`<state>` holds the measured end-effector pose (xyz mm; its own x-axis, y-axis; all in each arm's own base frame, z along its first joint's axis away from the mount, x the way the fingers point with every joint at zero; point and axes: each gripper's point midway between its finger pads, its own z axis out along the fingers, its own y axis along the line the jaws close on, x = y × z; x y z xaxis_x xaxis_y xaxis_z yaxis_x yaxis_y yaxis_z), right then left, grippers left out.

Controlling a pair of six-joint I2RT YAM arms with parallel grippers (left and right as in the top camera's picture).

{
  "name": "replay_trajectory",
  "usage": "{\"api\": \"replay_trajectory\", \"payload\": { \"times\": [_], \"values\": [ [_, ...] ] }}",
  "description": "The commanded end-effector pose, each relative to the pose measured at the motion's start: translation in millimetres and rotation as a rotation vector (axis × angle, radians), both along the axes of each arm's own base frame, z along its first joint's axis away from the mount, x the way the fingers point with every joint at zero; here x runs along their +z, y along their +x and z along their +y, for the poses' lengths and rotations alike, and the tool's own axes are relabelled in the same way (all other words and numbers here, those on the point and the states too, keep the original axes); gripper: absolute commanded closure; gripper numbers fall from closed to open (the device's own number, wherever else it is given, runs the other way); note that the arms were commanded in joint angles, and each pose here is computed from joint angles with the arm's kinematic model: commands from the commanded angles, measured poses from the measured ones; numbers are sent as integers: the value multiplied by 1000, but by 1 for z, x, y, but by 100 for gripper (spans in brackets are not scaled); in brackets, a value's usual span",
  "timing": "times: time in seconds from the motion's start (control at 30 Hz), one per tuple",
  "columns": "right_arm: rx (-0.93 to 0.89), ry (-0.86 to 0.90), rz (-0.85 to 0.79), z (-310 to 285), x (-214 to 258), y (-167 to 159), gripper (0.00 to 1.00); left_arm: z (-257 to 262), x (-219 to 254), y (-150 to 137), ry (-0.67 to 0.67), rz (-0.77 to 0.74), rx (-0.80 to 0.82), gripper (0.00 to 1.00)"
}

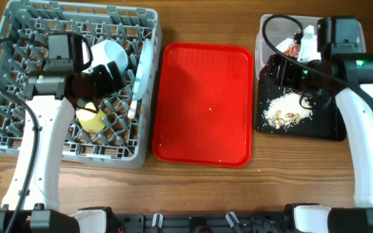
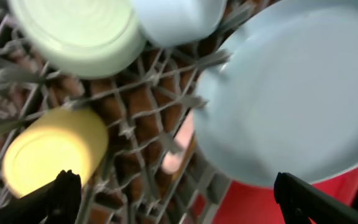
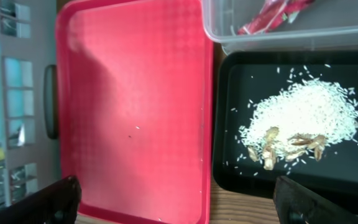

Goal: Sort waste into correct bins and load items into the dishwasher rack

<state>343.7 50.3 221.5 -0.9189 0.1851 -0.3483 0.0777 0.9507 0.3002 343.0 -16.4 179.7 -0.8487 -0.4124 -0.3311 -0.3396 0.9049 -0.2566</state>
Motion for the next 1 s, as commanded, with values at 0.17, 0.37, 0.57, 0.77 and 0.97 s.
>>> {"api": "replay_trajectory", "payload": {
  "times": [0.17, 0.37, 0.57, 0.77, 0.97],
  "values": [
    [-55, -67, 74, -14, -20, -22, 0, 1, -21, -48, 84, 159, -115, 0],
    [-65, -60, -60, -15, -16, -48, 1, -20, -15, -74, 88, 23, -212, 0],
    [-70, -70, -307, -19, 9, -74, 0, -33, 7, -107, 81, -215, -267, 0],
    [-89, -83, -412, -24, 29, -100, 0, -34, 36, -133, 70, -416, -273, 0],
    [-90, -83, -395, -24, 25, -98, 0, -33, 39, -138, 70, -430, -272, 0]
  ]
}}
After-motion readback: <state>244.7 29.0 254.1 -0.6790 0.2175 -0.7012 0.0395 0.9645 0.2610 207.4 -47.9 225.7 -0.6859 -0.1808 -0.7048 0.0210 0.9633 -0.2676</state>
